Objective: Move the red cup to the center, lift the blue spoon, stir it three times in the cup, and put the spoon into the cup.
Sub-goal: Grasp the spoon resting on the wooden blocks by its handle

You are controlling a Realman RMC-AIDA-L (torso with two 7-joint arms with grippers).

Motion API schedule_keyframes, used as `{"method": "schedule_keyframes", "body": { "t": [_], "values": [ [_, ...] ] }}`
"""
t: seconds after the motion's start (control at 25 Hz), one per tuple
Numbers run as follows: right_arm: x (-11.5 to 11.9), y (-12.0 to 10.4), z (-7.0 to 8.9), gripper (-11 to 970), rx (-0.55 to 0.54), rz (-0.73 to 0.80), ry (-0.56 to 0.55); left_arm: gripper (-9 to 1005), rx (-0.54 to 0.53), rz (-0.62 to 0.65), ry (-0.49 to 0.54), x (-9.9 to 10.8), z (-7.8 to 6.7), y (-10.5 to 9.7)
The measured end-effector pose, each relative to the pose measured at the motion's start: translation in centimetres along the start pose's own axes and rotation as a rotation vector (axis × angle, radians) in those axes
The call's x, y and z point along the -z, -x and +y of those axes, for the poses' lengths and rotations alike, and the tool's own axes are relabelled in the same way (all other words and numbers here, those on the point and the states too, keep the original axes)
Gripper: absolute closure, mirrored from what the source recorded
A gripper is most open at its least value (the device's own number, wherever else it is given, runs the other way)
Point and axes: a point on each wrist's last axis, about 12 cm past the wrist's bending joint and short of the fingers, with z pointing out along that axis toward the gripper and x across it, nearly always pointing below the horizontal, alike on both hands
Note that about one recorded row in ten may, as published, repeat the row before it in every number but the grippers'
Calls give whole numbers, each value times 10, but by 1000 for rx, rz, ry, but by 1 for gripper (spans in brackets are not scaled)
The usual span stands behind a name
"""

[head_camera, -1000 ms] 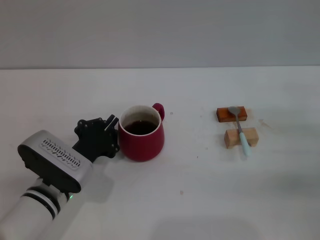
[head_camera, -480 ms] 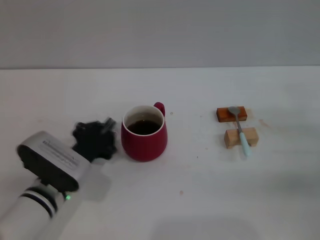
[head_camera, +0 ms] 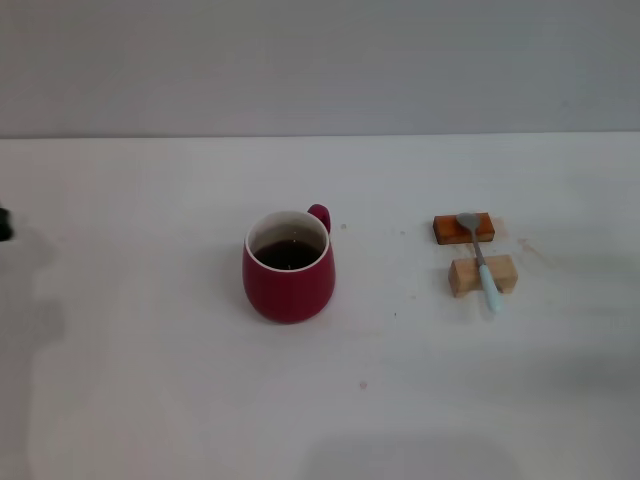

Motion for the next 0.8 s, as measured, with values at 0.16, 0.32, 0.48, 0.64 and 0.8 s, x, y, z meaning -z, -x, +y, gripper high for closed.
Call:
{"method": "schedule_keyframes", "body": {
  "t": [0.16,0.32,0.48,0.64,0.8],
  "values": [
    [12,-4,7,200,-55,29,4,917,93,1,39,-1,10,-1],
    [27,-5,17,200,-107,45,39,851,165,-5,59,-7,16,1],
    [47,-6,38,200,-140,60,124,738,171,-9,66,-9,17,3],
    [63,-1,52,201,-151,59,160,417,163,-25,66,-16,14,9],
    [76,2,63,201,-150,65,187,262,161,-28,66,-17,15,10]
  ]
}}
